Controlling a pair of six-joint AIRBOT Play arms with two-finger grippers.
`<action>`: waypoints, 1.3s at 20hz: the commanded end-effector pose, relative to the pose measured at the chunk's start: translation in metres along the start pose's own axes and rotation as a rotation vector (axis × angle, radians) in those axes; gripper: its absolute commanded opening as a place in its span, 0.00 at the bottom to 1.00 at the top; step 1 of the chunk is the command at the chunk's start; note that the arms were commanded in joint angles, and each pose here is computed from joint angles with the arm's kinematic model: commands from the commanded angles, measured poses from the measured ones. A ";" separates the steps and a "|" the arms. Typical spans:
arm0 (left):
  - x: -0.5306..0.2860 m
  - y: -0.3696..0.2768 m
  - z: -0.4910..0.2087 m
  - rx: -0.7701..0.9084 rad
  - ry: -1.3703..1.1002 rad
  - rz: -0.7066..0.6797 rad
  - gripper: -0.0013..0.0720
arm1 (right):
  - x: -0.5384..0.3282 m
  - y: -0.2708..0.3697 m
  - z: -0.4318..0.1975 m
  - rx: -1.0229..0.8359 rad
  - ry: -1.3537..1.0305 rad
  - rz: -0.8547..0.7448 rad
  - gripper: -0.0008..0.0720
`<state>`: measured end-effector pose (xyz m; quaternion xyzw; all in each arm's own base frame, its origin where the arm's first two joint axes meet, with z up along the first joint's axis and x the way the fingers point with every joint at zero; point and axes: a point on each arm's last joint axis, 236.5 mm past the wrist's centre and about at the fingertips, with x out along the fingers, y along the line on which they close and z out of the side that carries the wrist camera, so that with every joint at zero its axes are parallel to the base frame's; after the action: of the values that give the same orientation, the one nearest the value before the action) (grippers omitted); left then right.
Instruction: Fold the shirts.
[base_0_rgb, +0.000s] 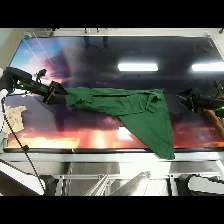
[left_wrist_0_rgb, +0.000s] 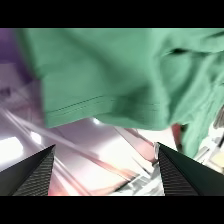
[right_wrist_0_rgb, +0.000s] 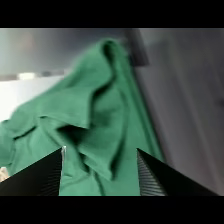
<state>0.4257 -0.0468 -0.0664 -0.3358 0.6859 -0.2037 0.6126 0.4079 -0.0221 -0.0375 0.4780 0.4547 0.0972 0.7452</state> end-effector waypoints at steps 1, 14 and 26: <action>0.020 0.007 -0.019 -0.046 0.056 -0.038 0.99 | 0.001 -0.016 -0.014 0.041 0.075 -0.041 0.64; 0.161 -0.149 -0.095 0.218 0.256 -0.075 0.99 | -0.047 -0.052 -0.129 0.208 0.180 -0.251 0.70; 0.219 -0.138 -0.078 0.089 0.191 -0.011 0.47 | -0.086 -0.060 -0.155 0.216 0.128 -0.391 0.90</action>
<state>0.3659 -0.3064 -0.1103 -0.2867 0.7342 -0.2781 0.5489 0.2385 -0.0087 -0.0478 0.4524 0.5716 -0.0518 0.6826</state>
